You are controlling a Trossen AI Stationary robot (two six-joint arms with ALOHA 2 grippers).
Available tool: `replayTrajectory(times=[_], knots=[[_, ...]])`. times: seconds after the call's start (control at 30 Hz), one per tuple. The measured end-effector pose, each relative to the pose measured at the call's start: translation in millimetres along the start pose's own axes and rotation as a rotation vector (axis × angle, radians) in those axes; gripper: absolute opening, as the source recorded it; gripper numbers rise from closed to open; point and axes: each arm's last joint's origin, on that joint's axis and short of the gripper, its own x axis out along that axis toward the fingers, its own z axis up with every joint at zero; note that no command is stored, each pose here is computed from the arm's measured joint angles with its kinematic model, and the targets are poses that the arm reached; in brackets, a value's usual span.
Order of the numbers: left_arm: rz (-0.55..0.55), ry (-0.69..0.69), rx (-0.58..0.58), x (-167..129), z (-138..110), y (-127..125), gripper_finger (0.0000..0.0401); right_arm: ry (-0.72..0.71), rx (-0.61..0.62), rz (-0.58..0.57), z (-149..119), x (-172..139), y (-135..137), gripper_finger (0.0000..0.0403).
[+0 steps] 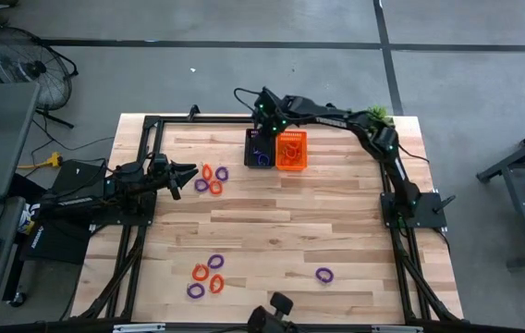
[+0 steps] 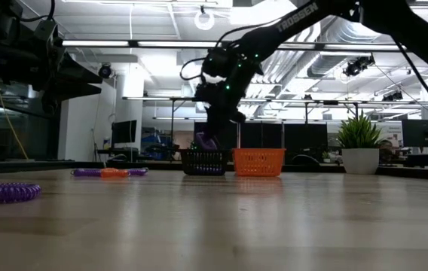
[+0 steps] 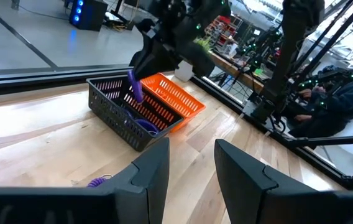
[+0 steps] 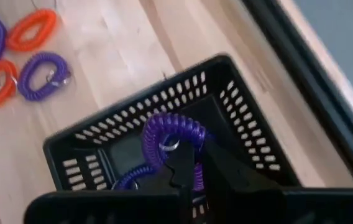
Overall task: Sort spring keychains
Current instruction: Put the purple spring keychain in the black bin
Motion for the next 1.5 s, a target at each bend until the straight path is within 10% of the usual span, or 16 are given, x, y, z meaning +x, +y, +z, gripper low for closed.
replayTrajectory(times=[0.9,1.5], knots=[[0.0,0.0,0.0,0,0,0,0.0126,0.129,-0.013,0.01,-12,-4,4,0.0117],[-0.001,0.001,0.0,0,0,0,0.0126,0.273,-0.179,0.166,-45,-159,115,0.0119]])
